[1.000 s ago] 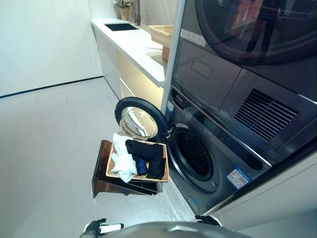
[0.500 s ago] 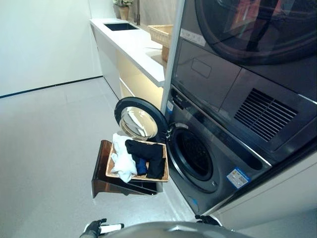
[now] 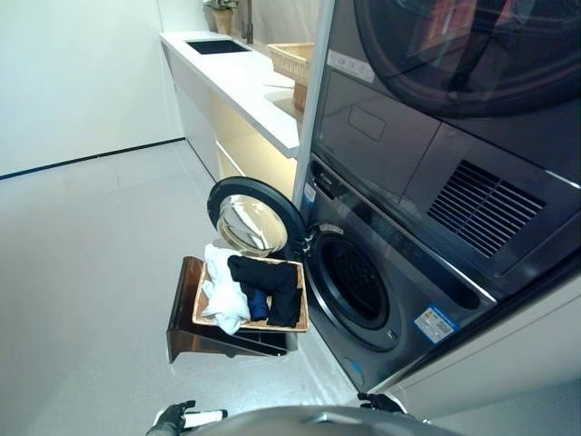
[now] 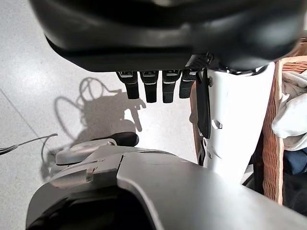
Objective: Pick up the clothes and place them into the washing machine
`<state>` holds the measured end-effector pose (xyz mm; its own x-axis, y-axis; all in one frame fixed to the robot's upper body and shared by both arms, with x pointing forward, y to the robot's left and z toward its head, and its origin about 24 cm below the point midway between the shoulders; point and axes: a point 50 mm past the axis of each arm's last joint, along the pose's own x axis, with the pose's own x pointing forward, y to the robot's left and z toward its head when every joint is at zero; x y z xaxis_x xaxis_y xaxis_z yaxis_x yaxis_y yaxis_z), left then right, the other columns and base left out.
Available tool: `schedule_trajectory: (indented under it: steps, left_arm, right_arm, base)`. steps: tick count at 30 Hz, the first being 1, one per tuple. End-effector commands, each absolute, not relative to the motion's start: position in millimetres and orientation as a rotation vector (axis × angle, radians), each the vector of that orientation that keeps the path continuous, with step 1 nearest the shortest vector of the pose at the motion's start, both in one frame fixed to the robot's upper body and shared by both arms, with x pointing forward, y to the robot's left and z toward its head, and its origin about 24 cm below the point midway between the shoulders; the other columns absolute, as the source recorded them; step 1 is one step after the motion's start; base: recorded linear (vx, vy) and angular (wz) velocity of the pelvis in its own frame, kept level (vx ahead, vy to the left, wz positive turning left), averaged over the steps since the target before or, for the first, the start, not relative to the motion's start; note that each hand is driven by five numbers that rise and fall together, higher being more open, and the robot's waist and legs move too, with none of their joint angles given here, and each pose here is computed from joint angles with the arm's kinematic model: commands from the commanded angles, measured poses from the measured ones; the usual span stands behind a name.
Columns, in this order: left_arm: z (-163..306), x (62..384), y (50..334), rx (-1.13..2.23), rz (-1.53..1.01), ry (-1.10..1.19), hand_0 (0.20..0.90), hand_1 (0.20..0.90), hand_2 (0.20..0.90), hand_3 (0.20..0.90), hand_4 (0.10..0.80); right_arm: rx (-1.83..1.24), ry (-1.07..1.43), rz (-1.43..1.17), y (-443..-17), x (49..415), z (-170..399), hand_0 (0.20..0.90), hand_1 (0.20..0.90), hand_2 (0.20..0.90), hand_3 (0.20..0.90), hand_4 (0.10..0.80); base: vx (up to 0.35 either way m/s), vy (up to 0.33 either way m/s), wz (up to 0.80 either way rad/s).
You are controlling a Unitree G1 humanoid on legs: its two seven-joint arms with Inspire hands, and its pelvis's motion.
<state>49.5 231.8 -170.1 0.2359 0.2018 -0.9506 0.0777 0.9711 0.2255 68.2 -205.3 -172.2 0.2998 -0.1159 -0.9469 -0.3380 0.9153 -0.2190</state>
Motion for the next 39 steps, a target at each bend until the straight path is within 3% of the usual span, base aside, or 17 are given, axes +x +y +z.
schedule_trajectory:
  steps: [1,12,18,26,32,39]
  left_arm:
    - [-168,93,204,0.198,0.031,1.214,0.9,0.9,0.9,0.9,0.8]
    - [-167,94,208,0.201,0.046,1.215,0.9,0.9,0.9,0.9,0.8]
    - [-158,131,200,0.226,0.01,1.1,0.9,0.9,0.9,0.9,0.8]
    - [-158,131,201,0.213,0.055,1.095,0.9,0.9,0.9,0.9,0.8]
    - [-150,148,215,0.223,0.107,1.053,0.9,0.9,0.9,0.9,0.8]
    - [-144,157,226,0.263,0.124,1.03,0.9,0.9,0.9,0.9,0.8]
  right_arm:
    - [-0.482,1.207,0.197,-206,97,-167,0.9,0.9,0.9,0.9,0.8]
    - [-0.471,1.182,0.157,-212,107,-163,0.9,0.9,0.9,0.9,0.8]
    - [-0.546,1.162,0.153,-227,116,-158,0.9,0.9,0.9,0.9,0.8]
    - [-0.527,1.186,0.072,-240,110,-157,0.9,0.9,0.9,0.9,0.8]
    - [-0.523,1.151,0.073,-233,126,-154,0.9,0.9,0.9,0.9,0.8]
    - [-0.549,0.973,0.189,-198,172,-142,0.9,0.9,0.9,0.9,0.8]
  base:
    - [0.0,0.0,0.0]
    - [-0.004,-0.044,0.0]
    - [-0.069,-0.064,0.12]
    - [0.142,0.194,0.59]
    - [0.173,0.288,-0.51]
    - [0.048,0.069,-0.65]
